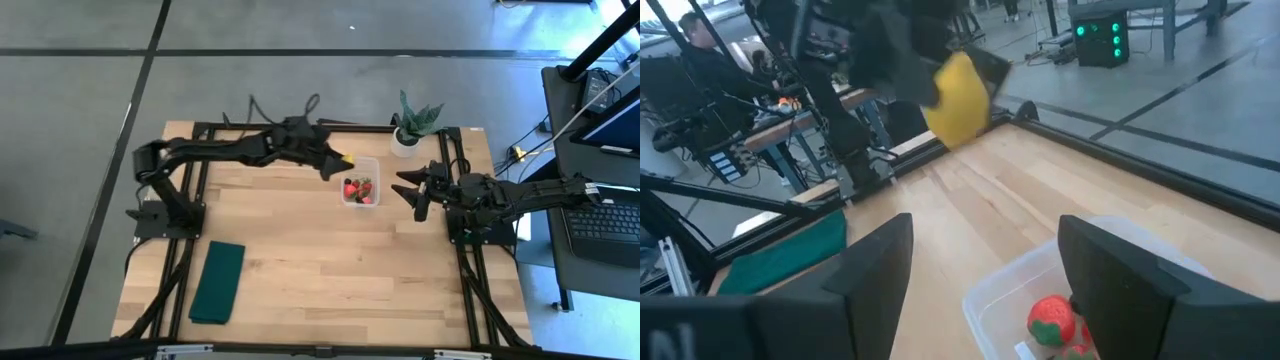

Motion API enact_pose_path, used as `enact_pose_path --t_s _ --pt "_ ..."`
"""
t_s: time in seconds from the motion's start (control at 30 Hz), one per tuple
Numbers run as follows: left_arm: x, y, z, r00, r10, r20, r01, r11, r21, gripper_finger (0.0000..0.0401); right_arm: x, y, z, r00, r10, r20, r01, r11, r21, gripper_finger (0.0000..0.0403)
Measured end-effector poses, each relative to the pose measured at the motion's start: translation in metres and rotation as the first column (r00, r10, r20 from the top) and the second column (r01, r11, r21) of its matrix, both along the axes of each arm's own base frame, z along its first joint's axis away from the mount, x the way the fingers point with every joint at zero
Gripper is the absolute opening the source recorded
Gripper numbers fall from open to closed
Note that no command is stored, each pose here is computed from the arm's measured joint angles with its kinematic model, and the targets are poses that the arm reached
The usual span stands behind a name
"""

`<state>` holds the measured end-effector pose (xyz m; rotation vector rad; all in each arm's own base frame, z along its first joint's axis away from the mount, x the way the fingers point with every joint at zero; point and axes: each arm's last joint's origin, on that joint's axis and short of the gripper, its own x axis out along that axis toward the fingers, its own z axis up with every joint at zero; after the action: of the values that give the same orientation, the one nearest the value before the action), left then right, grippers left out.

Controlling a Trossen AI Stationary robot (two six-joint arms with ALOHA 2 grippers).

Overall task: Pick and placing Produce into tupperware
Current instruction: Put the yellow lemon into the transparent container, then return to Home Position

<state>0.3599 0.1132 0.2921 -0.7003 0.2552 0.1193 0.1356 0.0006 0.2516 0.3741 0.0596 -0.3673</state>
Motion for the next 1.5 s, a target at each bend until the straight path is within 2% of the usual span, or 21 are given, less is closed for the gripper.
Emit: enact_pose_path --t_s 0.17,0.3,0.47,0.7,1.13,1.37,1.5 --pt "0.033 0.004 -0.019 0.998 -0.039 -0.042 0.039 0.999 0.005 0.0206 0.0 0.0 0.0 1.0 0.0 -0.001 0.0 1.0 -0.001 0.0252" --pt "0.049 0.007 -0.041 0.989 -0.023 -0.145 0.024 1.0 0.005 0.0206 0.0 0.0 0.0 1.0 0.0 -0.001 0.0 1.0 -0.001 0.0252" --pt "0.055 0.013 -0.07 0.952 0.033 -0.304 -0.018 0.999 0.052 0.0207 0.0 0.0 0.0 1.0 0.0 -0.001 0.0 1.0 -0.001 0.0252" --pt "0.06 0.008 -0.091 0.929 0.035 -0.367 -0.017 0.998 0.053 0.0207 0.0 0.0 -0.001 1.0 0.001 -0.01 -0.001 1.0 -0.003 0.0252" --pt "0.062 0.002 -0.092 0.926 0.054 -0.374 -0.024 0.996 0.085 0.0218 0.0 0.0 -0.001 1.0 0.0 -0.01 0.0 1.0 -0.002 0.0252" --pt "0.063 0.002 -0.091 0.93 0.021 -0.367 0.009 0.997 0.08 0.023 0.0 0.0 -0.001 1.0 0.0 -0.009 0.0 1.0 0.0 0.0252" --pt "0.063 0.001 -0.09 0.937 -0.041 -0.346 0.067 0.996 0.063 0.0245 0.0 0.0 -0.001 1.0 0.0 -0.009 0.0 1.0 0.001 0.0252"
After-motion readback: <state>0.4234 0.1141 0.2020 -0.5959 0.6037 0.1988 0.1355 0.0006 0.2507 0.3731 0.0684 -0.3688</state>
